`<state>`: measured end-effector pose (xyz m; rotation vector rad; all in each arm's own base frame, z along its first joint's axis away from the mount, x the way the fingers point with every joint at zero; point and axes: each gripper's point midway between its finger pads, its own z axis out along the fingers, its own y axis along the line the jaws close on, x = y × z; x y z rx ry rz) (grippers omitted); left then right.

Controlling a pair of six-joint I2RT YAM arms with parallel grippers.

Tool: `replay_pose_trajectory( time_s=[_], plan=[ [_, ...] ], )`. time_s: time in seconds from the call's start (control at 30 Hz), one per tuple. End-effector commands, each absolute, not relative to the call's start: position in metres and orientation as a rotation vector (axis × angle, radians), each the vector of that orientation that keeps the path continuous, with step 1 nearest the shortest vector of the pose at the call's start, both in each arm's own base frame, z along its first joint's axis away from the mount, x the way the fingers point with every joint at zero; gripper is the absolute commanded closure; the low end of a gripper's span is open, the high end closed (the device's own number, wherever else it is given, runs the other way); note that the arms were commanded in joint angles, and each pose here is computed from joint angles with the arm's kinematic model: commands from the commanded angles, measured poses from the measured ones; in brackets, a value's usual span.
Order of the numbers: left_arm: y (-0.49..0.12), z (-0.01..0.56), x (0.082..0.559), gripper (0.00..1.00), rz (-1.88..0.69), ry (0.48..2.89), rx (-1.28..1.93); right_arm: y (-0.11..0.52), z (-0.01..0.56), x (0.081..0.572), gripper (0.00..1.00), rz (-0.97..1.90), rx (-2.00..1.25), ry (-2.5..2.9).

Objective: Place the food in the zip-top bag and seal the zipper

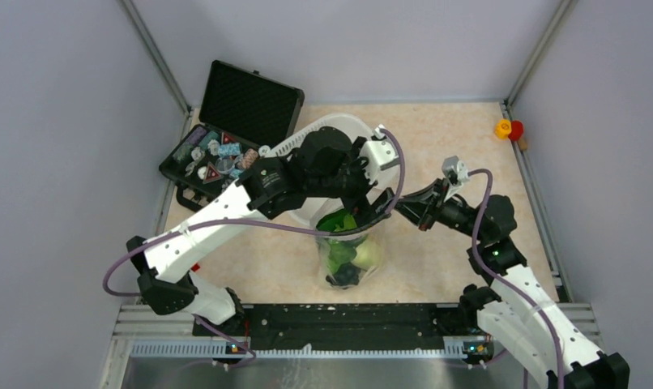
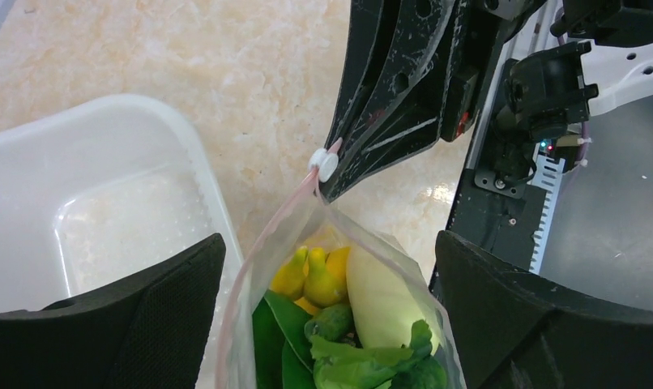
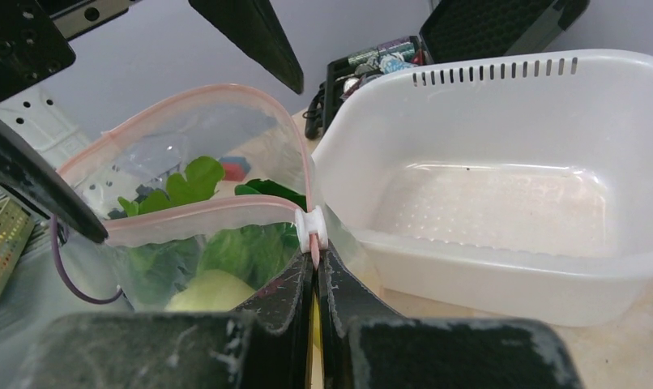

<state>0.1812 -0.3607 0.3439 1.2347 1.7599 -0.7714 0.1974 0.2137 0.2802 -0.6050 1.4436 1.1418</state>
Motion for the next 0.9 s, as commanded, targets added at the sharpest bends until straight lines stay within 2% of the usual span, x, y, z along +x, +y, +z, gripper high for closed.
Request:
replay_pose_trajectory(
  time_s=[0.0, 0.23, 0.5, 0.67, 0.8, 0.87],
  plan=[
    [-0.376, 0.351, 0.176, 0.01, -0.785, 1.741, 1.268, 0.212, 0.313, 0.195, 1.0, 1.106, -0.623, 1.35],
    [-0.378, 0.314, 0.18, 0.01, -0.653, 1.926, 1.357, 0.211, 0.314, 0.194, 1.0, 1.101, -0.623, 1.346],
    [-0.37, 0.304, 0.192, 0.01, -0.531, 1.961, 1.352, 0.208, 0.315, 0.19, 1.0, 1.083, -0.633, 1.336],
    [-0.365, 0.308, 0.192, 0.17, -0.52, 1.954, 1.355, 0.207, 0.313, 0.19, 1.0, 1.076, -0.63, 1.343],
    [-0.362, 0.314, 0.189, 0.22, -0.527, 1.942, 1.361, 0.208, 0.314, 0.189, 1.0, 1.081, -0.632, 1.339],
    [-0.362, 0.318, 0.186, 0.33, -0.549, 1.923, 1.372, 0.208, 0.314, 0.189, 1.0, 1.081, -0.633, 1.338]
  ],
)
